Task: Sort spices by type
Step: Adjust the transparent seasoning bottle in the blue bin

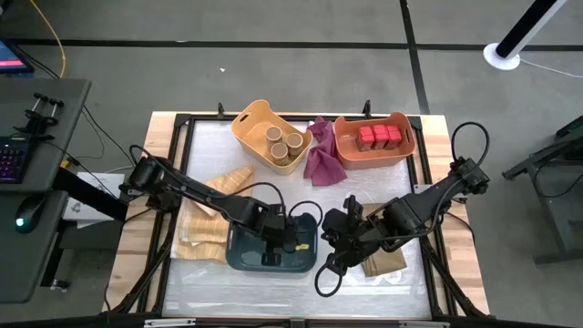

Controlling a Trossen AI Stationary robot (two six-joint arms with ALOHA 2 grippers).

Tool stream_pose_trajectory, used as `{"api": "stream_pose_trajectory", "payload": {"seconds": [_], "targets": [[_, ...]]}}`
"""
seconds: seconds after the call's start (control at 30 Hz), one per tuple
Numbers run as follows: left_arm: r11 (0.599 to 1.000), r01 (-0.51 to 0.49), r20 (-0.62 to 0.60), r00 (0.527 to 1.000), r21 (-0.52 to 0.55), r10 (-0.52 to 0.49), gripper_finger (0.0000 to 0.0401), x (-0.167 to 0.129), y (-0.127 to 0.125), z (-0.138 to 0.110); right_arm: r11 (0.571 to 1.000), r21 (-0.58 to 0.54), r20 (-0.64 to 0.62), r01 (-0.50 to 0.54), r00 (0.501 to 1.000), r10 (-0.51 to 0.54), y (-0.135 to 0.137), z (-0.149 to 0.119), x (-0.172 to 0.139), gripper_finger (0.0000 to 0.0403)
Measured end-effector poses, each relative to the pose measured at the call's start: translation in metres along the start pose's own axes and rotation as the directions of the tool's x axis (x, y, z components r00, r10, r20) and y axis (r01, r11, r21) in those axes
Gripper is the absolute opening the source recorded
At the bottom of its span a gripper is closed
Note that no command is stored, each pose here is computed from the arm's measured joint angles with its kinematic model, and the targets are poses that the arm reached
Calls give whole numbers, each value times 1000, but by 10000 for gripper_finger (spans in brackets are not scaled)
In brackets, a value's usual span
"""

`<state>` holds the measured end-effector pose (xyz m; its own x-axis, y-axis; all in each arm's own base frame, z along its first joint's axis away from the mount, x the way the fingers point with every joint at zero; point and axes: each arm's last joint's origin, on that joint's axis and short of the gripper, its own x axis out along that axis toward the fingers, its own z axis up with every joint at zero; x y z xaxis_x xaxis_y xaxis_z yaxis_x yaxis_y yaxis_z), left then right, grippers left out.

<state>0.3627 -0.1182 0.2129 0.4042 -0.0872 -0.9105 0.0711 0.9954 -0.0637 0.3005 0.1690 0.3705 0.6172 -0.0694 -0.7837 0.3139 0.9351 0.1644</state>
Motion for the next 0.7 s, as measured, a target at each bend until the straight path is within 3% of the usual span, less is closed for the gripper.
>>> {"api": "stream_pose_trajectory", "payload": {"seconds": [0.17, 0.27, 0.4, 0.7], "targets": [[1000, 6, 15, 1000, -1, -6, 0, -14, -3, 7, 1000, 1, 1, 1, 1000, -1, 0, 0, 0, 0], [997, -50, -107, 993, -56, 44, 0, -9, -4, -9, 1000, 0, 1, 1, 1000, -1, 0, 0, 0, 0], [992, -114, -226, 969, -51, 100, 0, 6, -5, -33, 1000, -5, 2, 2, 1000, -2, 0, 0, 0, 0], [989, -142, -293, 948, -39, 124, 0, 23, 1, -58, 1000, -11, 19, 19, 1000, -19, -1, 1, 0, 0]]}}
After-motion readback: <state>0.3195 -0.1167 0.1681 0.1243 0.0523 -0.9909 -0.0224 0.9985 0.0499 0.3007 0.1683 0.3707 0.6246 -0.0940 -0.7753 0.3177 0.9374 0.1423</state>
